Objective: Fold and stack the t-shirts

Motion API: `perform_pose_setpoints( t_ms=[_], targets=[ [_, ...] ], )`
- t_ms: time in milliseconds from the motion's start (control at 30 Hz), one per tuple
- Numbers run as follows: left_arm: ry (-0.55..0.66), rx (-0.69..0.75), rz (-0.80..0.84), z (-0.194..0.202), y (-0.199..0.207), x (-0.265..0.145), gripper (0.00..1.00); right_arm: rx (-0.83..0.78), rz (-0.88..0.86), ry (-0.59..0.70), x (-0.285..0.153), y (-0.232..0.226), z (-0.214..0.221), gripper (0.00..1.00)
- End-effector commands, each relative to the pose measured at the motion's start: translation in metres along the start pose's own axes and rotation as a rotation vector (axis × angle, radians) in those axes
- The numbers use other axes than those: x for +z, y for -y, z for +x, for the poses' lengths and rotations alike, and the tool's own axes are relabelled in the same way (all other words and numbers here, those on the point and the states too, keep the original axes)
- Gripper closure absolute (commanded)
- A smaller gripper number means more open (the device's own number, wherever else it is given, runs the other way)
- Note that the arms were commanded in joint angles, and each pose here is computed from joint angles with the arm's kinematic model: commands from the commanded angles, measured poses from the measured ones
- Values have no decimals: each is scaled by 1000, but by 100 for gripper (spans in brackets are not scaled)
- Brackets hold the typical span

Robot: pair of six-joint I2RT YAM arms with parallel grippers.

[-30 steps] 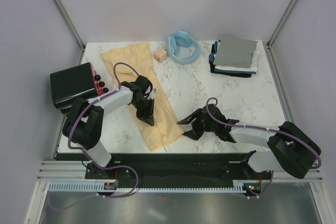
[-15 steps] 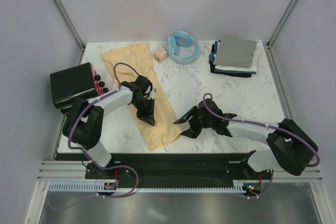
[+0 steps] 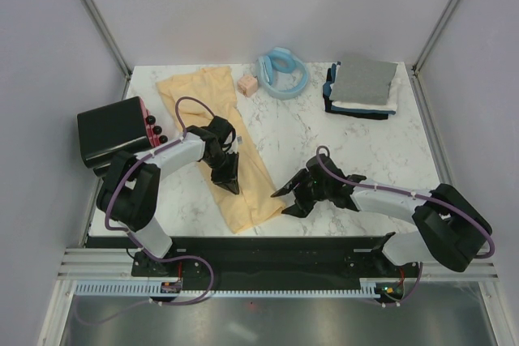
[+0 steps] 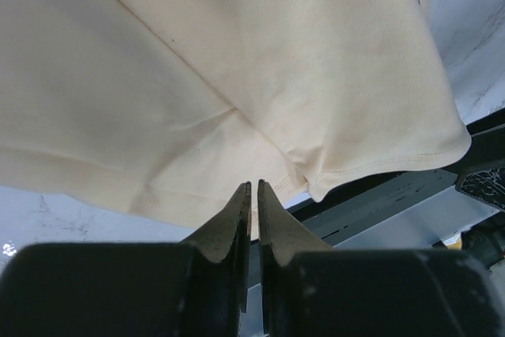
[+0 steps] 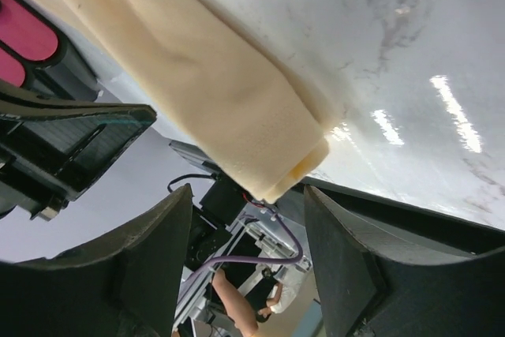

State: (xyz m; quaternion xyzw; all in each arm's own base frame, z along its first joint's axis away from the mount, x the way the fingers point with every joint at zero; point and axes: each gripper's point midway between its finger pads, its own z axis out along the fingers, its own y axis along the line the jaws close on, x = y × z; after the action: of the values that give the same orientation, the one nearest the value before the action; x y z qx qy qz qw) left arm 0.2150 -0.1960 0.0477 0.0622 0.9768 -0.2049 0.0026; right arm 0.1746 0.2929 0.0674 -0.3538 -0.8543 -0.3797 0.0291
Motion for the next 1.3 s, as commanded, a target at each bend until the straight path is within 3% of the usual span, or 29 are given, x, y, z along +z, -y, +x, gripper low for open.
perform_pose_setpoints(
  t_ms=[0,233,700,1267],
  targets=[
    [35,62,44,-8,8,-6,87,24,21,55,-7,-2,-5,35],
    [22,64,77,-4,12,-6,87,63,18,82,-4,11,-12,35],
    [17,65,75,-2,11,-4,88,142,-98,58,-4,-14,-6,34],
    [16,73,87,2,12,-6,90,212,-116,113,9,-11,-20,39]
  ],
)
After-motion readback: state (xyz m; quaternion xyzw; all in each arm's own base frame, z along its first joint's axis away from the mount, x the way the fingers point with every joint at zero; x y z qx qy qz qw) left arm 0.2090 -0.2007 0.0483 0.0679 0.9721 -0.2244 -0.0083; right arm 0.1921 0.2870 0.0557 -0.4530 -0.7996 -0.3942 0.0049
